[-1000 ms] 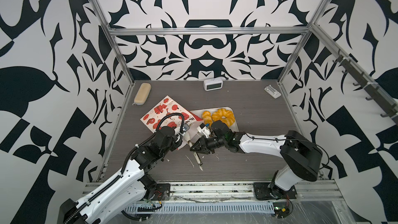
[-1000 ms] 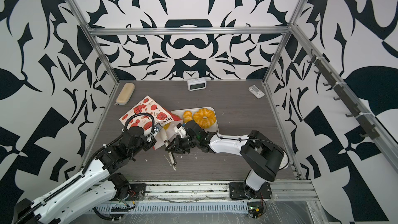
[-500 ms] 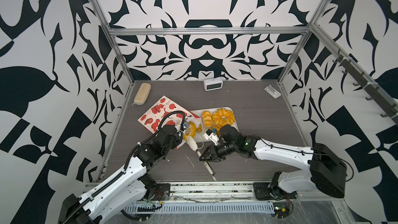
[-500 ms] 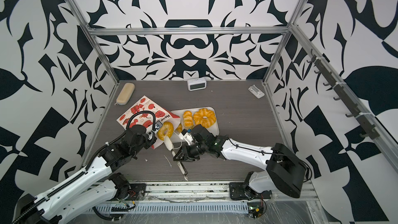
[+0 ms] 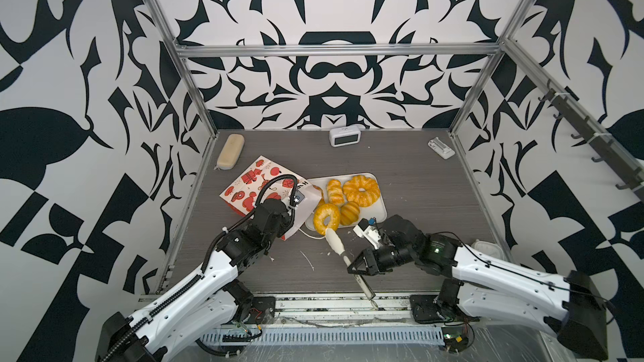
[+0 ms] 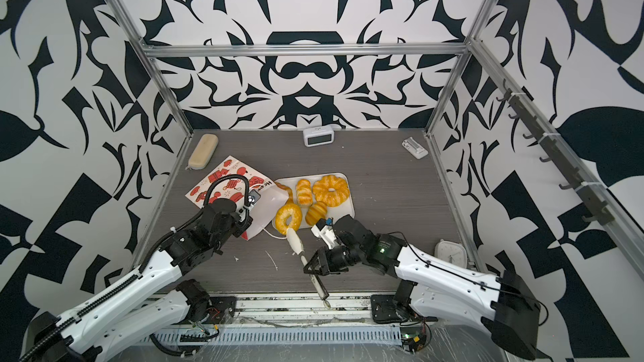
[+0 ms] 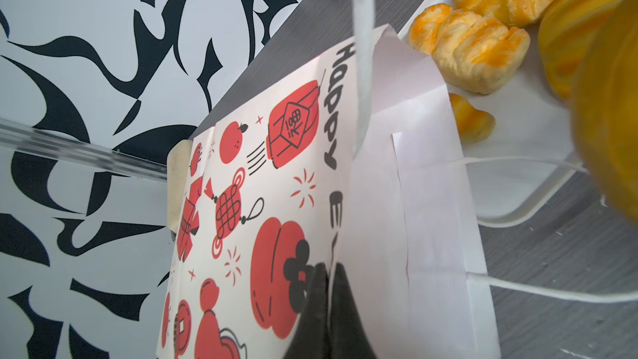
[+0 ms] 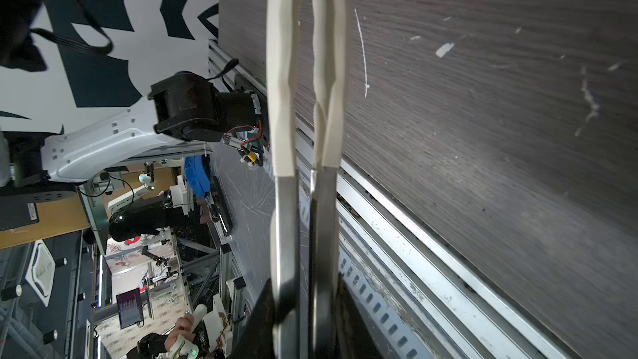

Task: Take the fake bread out of the paper bag
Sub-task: 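Pull the yellow bread out of the bag with the right tongs, then lower the yellow bread onto the white tray with the right tongs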

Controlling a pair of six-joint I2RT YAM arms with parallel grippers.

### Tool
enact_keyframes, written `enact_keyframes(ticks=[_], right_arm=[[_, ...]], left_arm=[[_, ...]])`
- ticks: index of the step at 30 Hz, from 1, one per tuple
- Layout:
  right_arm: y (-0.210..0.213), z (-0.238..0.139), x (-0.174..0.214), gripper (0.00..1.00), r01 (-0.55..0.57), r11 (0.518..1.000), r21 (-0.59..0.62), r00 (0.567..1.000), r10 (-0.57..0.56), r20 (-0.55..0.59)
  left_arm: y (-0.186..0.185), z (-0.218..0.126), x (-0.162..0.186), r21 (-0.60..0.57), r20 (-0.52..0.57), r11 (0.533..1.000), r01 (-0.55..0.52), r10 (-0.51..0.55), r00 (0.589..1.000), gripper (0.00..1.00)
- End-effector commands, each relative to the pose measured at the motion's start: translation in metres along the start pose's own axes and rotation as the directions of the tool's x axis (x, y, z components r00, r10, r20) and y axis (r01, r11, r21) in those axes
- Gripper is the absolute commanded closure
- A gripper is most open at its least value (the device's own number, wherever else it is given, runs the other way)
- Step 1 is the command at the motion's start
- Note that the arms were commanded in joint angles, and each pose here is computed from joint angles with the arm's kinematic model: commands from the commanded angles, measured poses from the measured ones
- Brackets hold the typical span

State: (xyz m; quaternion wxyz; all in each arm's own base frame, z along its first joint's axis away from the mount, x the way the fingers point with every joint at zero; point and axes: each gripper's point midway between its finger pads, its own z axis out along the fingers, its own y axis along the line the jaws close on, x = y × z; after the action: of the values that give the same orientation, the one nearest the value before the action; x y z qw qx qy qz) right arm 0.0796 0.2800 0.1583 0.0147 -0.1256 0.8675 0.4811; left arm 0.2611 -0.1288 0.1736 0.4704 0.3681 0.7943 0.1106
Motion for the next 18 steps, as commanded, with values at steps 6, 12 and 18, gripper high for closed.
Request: enact_keyframes(ticks=[6, 12, 18], right_arm=[[-0.013, -0.027, -0.037, 1.0, 0.0, 0.998, 0.068, 0.99, -0.01, 0.141], [-0.026, -0.043, -0.073, 1.0, -0.036, 0.998, 0.058, 0.98, 0.024, 0.196], [-0.034, -0.046, -0.104, 1.0, -0.051, 0.998, 0.035, 0.977, 0.043, 0.208]], left_arm=[[0.01, -0.007, -0.002, -0.026, 0.007, 0.999, 0.032, -0.032, 0.999, 1.0], [0.013, -0.012, -0.002, -0.037, 0.025, 0.998, 0.042, -0.041, 0.999, 1.0], [0.015, -0.014, -0.003, -0.044, 0.033, 0.998, 0.048, -0.047, 0.998, 1.0]])
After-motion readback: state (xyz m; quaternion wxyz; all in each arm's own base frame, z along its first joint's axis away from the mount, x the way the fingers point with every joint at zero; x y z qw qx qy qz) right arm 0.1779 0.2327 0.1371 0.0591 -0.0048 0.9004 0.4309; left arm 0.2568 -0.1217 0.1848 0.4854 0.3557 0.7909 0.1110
